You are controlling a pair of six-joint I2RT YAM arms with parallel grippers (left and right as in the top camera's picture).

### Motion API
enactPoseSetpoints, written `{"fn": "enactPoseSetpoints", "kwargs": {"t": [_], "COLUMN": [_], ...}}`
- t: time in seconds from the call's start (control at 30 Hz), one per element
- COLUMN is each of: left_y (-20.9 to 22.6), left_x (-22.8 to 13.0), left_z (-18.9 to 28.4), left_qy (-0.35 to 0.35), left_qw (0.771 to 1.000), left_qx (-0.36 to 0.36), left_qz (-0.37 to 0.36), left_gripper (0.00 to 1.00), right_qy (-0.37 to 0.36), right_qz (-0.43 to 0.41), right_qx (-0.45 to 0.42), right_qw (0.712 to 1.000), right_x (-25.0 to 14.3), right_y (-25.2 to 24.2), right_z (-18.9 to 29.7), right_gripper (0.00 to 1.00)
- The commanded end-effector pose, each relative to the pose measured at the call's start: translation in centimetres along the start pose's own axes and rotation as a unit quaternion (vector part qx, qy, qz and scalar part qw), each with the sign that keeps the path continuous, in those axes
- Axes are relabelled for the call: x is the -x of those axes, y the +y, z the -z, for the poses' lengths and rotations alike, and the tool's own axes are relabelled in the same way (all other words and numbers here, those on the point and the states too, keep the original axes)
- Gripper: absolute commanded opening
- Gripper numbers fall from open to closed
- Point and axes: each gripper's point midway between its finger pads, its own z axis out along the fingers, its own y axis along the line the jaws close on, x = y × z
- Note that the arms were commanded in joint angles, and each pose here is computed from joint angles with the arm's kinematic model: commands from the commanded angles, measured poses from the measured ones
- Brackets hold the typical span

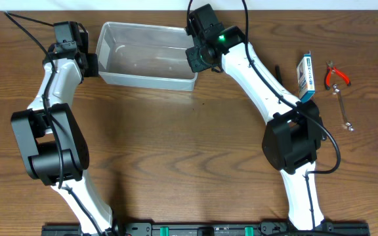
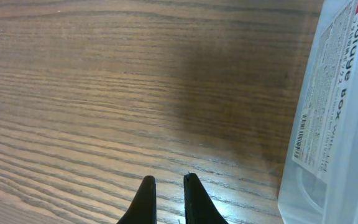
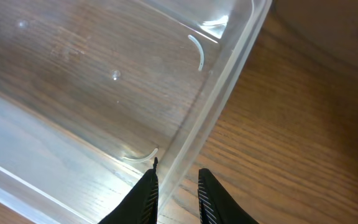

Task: Pack container
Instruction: 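Grip the container rims with both grippers, then rotate and drag the container toward the table center with both grippers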

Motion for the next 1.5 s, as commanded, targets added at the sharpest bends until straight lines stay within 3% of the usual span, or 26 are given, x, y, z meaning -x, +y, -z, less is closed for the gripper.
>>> {"fn": "enactPoseSetpoints", "kwargs": {"t": [0.0,0.57,0.9,1.2,1.47], "left_y": [0.0,0.1,0.1,0.3,0.8], "left_x": [0.8,0.9,1.3,1.5,4.3], "left_z": [0.3,0.3,0.3,0.9,5.0], "left_qy": [-0.011,-0.013,-0.02,-0.024,-0.078], "left_qw": [1.0,1.0,1.0,1.0,0.997], "left_qx": [-0.003,-0.003,-0.001,-0.001,-0.01], "left_qz": [0.006,0.005,0.004,0.005,0.016], "left_gripper": [0.06,0.06,0.06,0.06,0.06], "right_qy": [-0.011,0.031,0.03,0.026,0.01], "right_qz": [-0.022,-0.032,-0.033,-0.034,-0.039], "right_qx": [-0.012,-0.014,-0.014,-0.021,-0.024], "right_qw": [1.0,0.999,0.999,0.999,0.999], "right_x": [0.8,-1.4,-1.4,-1.2,-0.3], "right_y": [-0.8,-0.7,-0.7,-1.1,-1.7], "right_z": [0.4,-2.8,-2.8,-2.8,-2.6], "right_gripper": [0.22,0.24,0.01,0.01,0.01]}}
